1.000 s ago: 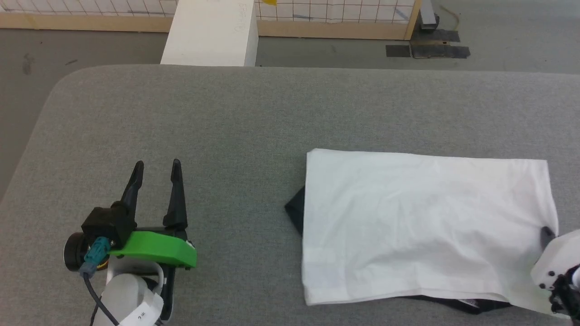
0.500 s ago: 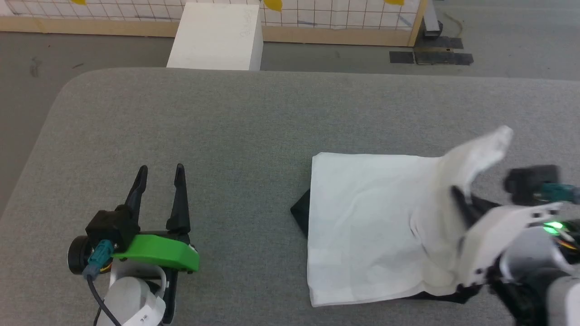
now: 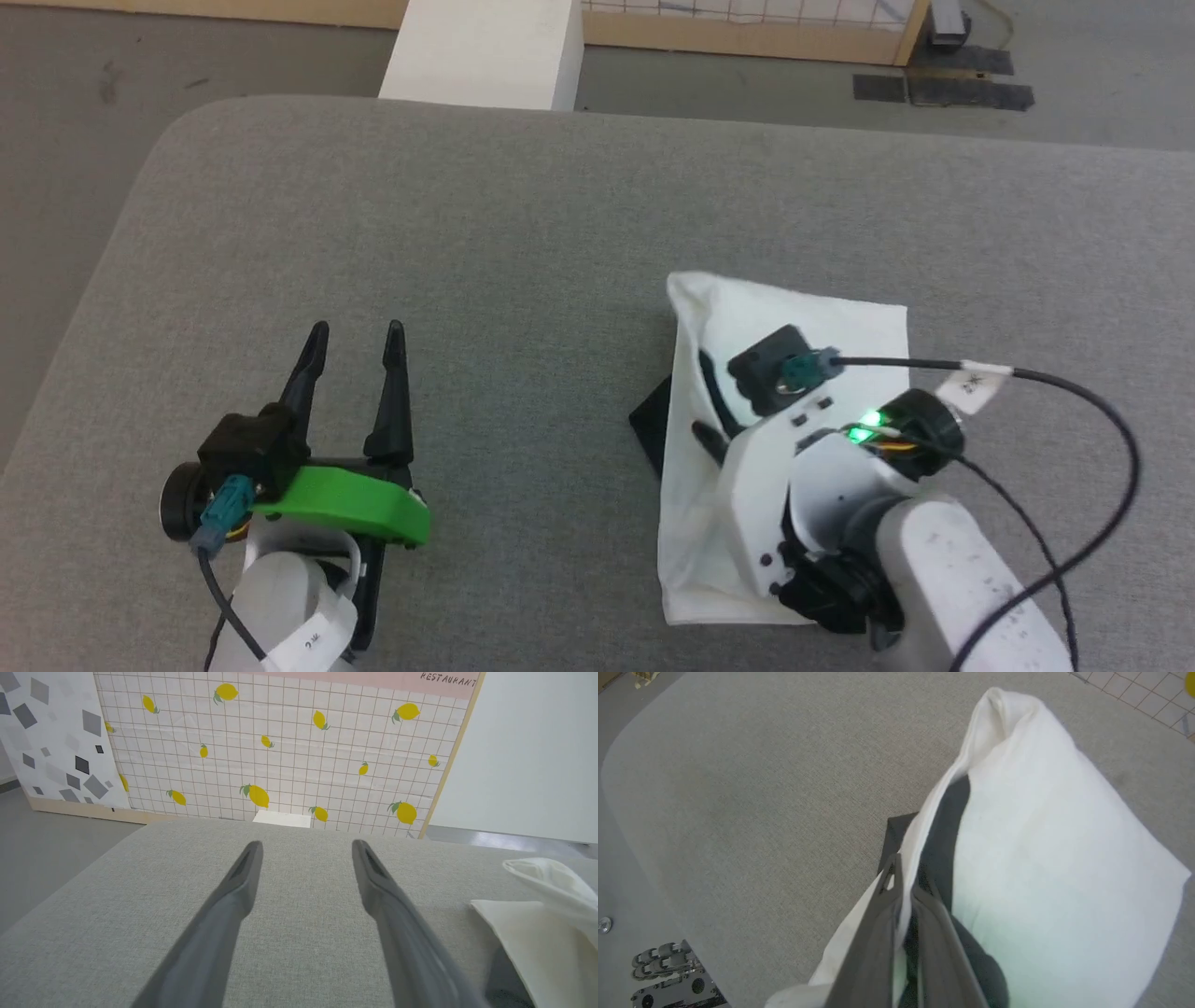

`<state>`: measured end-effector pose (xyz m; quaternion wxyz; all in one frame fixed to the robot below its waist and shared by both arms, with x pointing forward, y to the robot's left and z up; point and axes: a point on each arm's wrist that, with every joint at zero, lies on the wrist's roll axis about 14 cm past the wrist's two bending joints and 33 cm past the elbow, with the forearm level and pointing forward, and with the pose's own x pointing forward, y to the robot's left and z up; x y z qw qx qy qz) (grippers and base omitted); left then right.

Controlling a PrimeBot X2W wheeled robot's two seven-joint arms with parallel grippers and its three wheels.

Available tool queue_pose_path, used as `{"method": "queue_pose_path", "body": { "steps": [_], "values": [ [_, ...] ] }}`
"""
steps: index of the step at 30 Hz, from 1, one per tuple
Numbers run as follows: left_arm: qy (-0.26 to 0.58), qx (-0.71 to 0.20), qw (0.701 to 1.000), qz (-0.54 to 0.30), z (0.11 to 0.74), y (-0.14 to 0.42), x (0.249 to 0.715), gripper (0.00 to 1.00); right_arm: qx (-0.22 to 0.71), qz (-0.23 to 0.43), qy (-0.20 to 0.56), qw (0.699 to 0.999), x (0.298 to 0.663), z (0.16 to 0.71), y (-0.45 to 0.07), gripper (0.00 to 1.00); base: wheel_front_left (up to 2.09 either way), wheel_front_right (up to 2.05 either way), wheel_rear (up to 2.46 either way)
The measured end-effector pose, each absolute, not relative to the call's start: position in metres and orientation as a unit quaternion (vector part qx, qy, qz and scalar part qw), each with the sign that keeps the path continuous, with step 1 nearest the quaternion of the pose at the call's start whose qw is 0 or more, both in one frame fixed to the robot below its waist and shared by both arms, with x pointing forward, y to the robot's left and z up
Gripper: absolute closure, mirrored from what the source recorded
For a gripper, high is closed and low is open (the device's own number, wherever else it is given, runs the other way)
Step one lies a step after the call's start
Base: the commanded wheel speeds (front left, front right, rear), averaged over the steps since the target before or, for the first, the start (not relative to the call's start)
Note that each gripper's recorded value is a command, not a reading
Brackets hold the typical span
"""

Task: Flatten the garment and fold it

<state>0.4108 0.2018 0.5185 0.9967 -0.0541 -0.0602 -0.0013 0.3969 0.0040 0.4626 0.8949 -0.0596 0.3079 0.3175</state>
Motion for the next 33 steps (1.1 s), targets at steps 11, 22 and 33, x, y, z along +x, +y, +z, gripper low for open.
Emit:
{"method": "queue_pose_path", "body": {
  "steps": [11, 22, 33],
  "values": [
    [-0.051, -0.055, 0.997, 0.004, 0.512, 0.205, 0.413, 0.0, -0.053, 0.35, 0.362, 0.862, 0.384, 0.423, 0.022, 0.0, 0.0, 0.0, 0.0],
    [-0.065, -0.06, 0.996, -0.013, 0.521, 0.193, 0.415, 0.0, 0.109, 0.291, 0.074, 0.948, 0.431, 0.565, -0.018, 0.0, 0.0, 0.0, 0.0],
    [-0.073, -0.058, 0.995, -0.025, 0.527, 0.184, 0.417, 0.0, 0.262, 0.076, 0.066, 0.96, 0.424, 0.511, -0.155, 0.0, 0.0, 0.0, 0.0]
  ]
}}
